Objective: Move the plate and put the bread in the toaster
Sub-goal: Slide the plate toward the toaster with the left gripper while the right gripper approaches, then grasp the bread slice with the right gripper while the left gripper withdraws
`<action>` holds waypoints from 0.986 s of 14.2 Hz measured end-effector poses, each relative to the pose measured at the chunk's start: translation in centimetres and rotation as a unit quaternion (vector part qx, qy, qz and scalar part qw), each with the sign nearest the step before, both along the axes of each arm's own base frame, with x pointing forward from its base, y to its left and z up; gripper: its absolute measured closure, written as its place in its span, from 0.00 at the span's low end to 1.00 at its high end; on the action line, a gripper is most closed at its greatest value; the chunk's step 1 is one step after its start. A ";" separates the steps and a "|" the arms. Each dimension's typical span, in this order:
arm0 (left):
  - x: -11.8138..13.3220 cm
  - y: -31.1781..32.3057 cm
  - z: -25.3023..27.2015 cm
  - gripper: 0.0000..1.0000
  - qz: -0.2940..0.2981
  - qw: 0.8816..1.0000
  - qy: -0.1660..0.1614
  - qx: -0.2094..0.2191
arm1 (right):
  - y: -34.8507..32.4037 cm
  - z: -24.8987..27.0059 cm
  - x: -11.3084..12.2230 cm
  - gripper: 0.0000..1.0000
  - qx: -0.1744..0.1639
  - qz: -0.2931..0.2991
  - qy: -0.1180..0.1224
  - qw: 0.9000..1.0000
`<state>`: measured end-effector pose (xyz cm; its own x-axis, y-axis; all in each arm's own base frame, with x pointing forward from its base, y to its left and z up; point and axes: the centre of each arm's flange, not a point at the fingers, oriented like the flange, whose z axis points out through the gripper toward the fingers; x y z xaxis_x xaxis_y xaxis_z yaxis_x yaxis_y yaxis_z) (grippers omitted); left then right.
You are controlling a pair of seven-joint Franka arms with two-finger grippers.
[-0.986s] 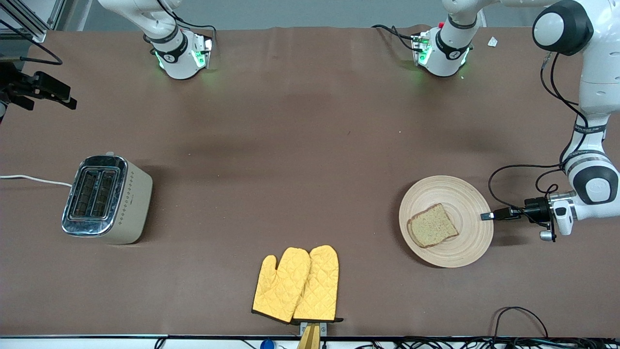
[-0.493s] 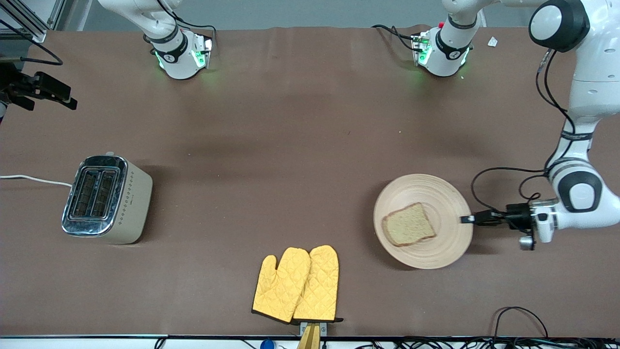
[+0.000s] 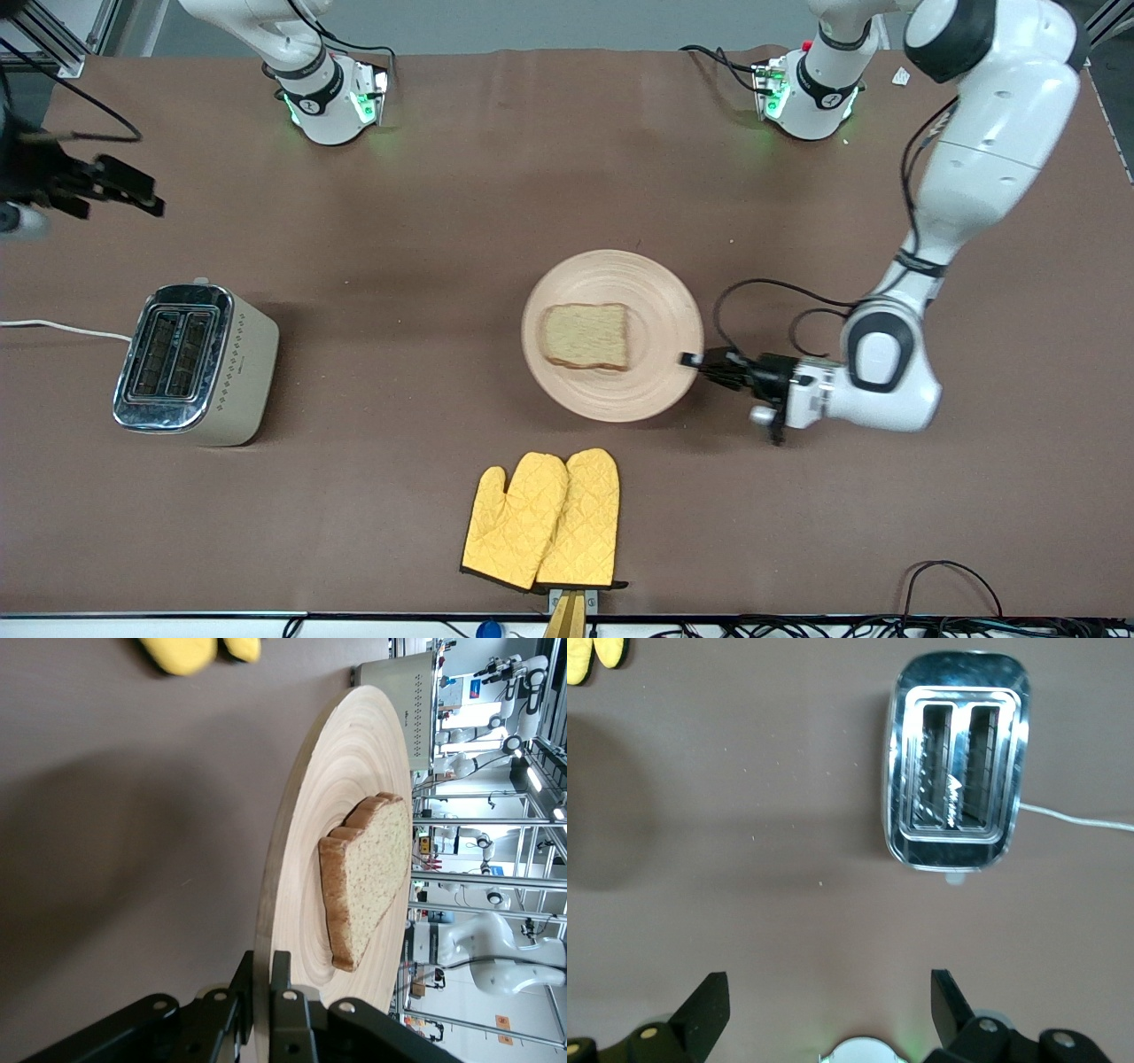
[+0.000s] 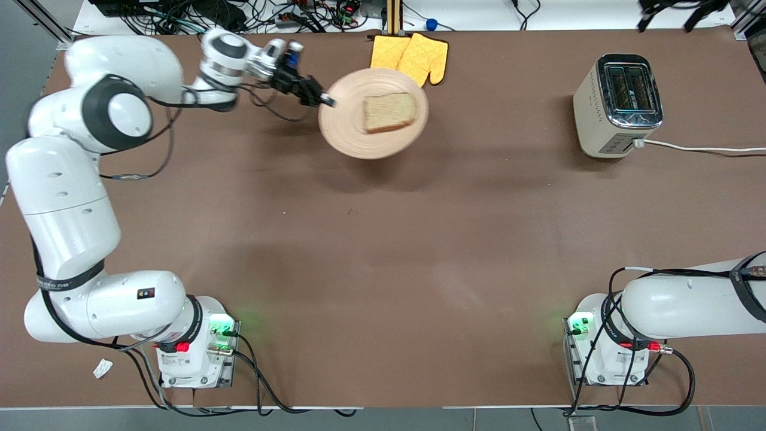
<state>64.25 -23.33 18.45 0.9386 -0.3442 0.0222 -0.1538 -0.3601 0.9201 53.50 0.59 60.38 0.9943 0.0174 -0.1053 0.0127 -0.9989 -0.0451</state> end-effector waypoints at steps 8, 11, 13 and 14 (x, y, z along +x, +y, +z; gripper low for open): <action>-4.5 -10.5 -5.2 0.90 0.064 0.997 0.008 0.037 | 9.0 -19.1 2.0 0.00 0.005 0.000 -0.032 0.999; -4.3 -10.7 -5.4 0.90 0.084 0.995 -0.003 0.056 | 14.1 -24.0 2.9 0.00 0.019 0.004 -0.050 0.999; -4.3 -11.6 -5.2 0.85 0.110 0.991 -0.009 0.078 | 17.2 -26.7 3.5 0.00 0.037 0.010 -0.073 0.997; -4.1 -12.1 -4.9 0.80 0.124 0.989 -0.001 0.086 | 18.8 -27.9 3.8 0.00 0.041 0.012 -0.084 0.996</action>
<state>60.14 -35.41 13.59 0.9947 -0.1017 -0.0153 -0.0420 -0.5378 0.8420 57.28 19.39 32.45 0.9969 0.0433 0.0655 0.0511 -0.9912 -0.1219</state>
